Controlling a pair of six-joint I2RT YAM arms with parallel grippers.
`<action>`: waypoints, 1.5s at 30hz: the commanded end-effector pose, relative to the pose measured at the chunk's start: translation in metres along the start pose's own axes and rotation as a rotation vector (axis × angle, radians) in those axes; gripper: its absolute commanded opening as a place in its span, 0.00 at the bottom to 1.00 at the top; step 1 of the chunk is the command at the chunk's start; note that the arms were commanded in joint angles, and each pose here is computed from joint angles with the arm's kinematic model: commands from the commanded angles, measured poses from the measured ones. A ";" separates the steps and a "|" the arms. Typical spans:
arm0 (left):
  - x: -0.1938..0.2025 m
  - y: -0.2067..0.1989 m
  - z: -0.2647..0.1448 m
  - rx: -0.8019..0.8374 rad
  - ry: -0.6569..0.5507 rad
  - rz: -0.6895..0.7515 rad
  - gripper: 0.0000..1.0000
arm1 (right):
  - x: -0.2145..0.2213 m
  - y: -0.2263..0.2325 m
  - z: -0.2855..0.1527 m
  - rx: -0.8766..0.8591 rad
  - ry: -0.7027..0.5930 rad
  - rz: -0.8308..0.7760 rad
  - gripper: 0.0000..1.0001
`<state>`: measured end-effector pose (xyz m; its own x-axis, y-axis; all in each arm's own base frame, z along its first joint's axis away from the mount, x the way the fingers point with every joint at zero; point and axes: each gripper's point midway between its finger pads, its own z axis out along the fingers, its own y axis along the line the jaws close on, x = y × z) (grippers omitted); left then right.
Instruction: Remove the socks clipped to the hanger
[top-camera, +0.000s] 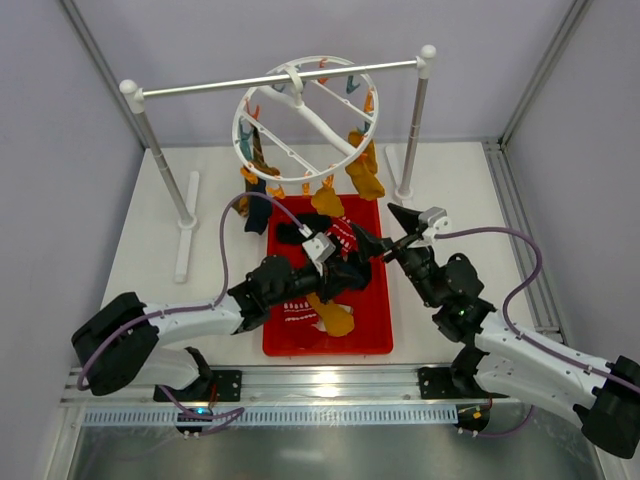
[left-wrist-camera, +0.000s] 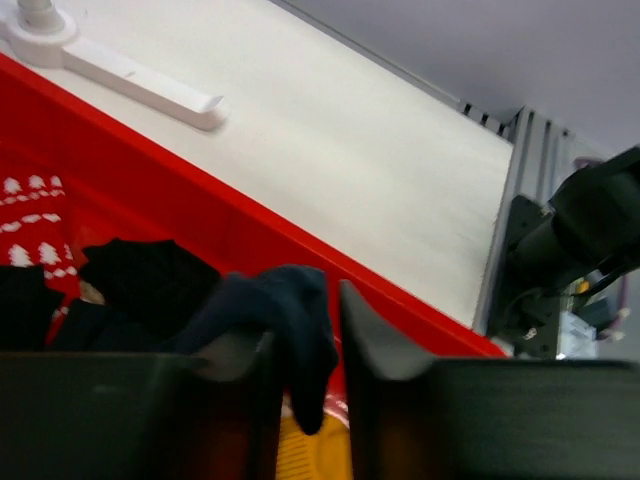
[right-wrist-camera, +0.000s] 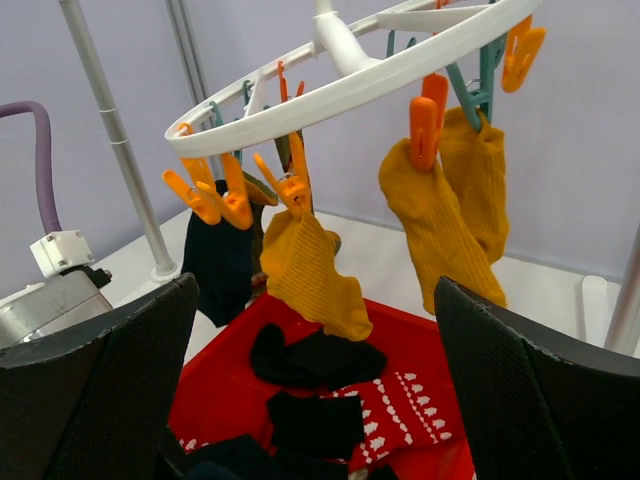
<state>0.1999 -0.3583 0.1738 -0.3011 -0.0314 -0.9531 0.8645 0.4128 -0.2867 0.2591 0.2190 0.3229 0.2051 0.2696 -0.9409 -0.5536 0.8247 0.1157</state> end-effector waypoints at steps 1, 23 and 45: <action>-0.022 -0.006 0.008 0.019 -0.044 -0.003 0.33 | -0.011 -0.012 -0.004 0.050 -0.036 -0.001 1.00; -0.047 0.076 -0.056 -0.532 -0.166 0.032 1.00 | -0.016 -0.028 -0.017 0.100 -0.079 0.021 1.00; -0.103 0.073 -0.003 -0.418 -0.587 0.033 0.99 | -0.010 -0.049 -0.019 0.110 -0.094 0.016 1.00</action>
<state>0.2847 -0.3196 0.1986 -0.0514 -0.3017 -0.9520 0.5928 0.7579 -0.2722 0.2746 0.1688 0.3047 0.2289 0.2777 -0.9330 -0.4438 0.8828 0.1539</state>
